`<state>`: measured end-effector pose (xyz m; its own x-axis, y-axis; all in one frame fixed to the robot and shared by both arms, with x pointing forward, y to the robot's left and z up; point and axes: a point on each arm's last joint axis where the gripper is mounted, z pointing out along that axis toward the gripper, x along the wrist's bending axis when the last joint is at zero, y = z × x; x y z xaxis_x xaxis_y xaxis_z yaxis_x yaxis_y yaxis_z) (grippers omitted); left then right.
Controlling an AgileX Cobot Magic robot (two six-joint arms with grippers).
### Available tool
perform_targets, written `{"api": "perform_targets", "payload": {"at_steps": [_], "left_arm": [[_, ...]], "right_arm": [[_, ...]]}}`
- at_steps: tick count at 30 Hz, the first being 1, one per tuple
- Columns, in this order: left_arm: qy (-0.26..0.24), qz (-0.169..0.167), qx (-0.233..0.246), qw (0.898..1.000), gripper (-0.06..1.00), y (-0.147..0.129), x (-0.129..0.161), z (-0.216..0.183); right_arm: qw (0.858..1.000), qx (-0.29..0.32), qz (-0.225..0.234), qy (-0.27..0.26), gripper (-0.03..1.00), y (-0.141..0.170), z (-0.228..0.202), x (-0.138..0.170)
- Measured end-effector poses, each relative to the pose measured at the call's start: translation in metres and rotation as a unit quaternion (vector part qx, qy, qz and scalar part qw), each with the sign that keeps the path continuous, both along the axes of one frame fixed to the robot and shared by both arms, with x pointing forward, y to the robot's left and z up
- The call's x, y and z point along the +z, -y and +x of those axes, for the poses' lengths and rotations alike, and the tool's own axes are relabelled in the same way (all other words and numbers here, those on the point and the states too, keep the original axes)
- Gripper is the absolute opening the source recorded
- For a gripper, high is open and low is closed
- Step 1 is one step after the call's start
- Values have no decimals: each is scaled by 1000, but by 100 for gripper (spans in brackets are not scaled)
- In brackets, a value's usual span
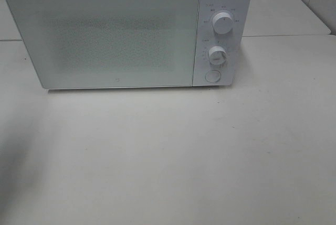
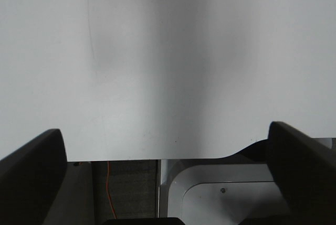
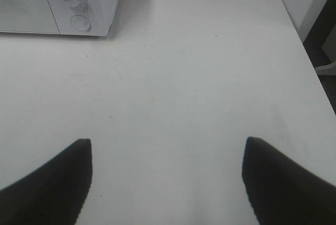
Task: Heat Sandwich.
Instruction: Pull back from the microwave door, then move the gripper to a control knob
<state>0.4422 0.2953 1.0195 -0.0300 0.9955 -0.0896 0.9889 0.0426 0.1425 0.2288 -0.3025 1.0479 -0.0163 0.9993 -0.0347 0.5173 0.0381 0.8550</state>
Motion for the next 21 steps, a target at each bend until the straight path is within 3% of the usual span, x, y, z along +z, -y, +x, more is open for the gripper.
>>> {"api": "perform_targets", "payload": {"at_steps": [8, 13, 18, 21], "left_arm": [[82, 25, -8, 996, 97, -4, 23, -47], [144, 35, -8, 989, 97, -5, 34, -78], [202, 46, -7, 978, 97, -6, 34, -112], [251, 52, -6, 967, 97, -7, 32, -136]], "right_arm": [[1000, 0, 0, 0, 76, 0, 0, 0], [1000, 0, 0, 0, 76, 0, 0, 0], [1000, 0, 0, 0, 76, 0, 0, 0], [1000, 0, 0, 0, 76, 0, 0, 0]]}}
